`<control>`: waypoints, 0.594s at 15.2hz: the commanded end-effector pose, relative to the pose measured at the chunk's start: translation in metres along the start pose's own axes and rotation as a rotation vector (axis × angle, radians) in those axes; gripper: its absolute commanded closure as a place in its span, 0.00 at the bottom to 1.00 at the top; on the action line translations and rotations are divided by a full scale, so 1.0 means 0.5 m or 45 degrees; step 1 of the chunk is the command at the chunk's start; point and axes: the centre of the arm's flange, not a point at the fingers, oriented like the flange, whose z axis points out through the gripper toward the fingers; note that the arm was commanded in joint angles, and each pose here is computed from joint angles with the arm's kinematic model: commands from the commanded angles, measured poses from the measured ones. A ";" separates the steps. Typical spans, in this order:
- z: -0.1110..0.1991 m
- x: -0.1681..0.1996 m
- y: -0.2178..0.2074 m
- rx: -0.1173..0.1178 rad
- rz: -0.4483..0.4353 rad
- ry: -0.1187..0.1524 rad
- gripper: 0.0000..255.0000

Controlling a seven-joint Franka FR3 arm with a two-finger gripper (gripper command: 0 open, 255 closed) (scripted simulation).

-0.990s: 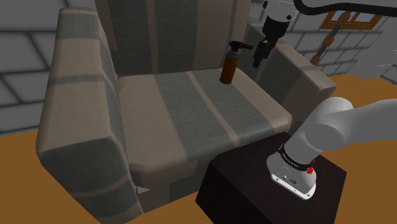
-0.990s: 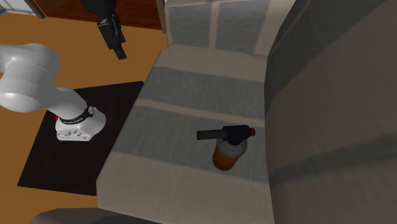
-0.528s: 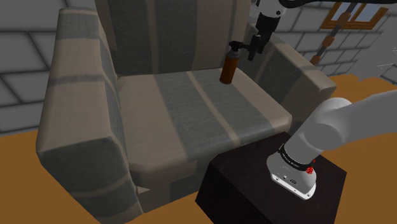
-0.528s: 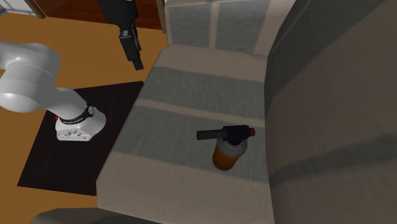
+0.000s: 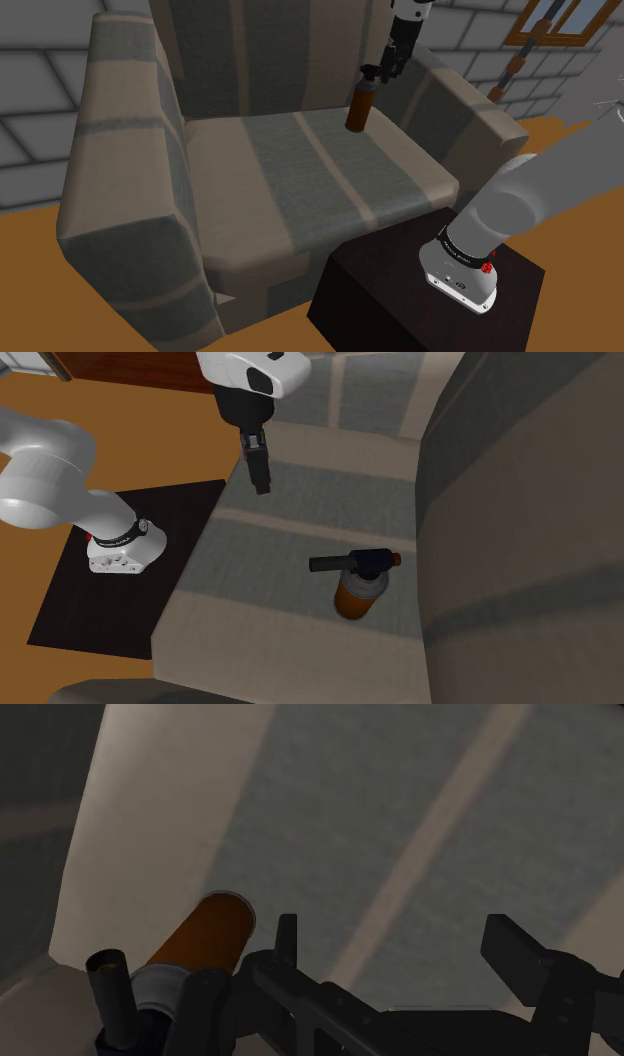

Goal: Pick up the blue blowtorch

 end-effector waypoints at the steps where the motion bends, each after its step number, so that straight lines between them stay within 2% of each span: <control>1: 0.008 0.040 0.050 0.008 0.009 -0.013 0.00; 9: 0.050 0.180 0.222 0.046 0.048 -0.064 0.00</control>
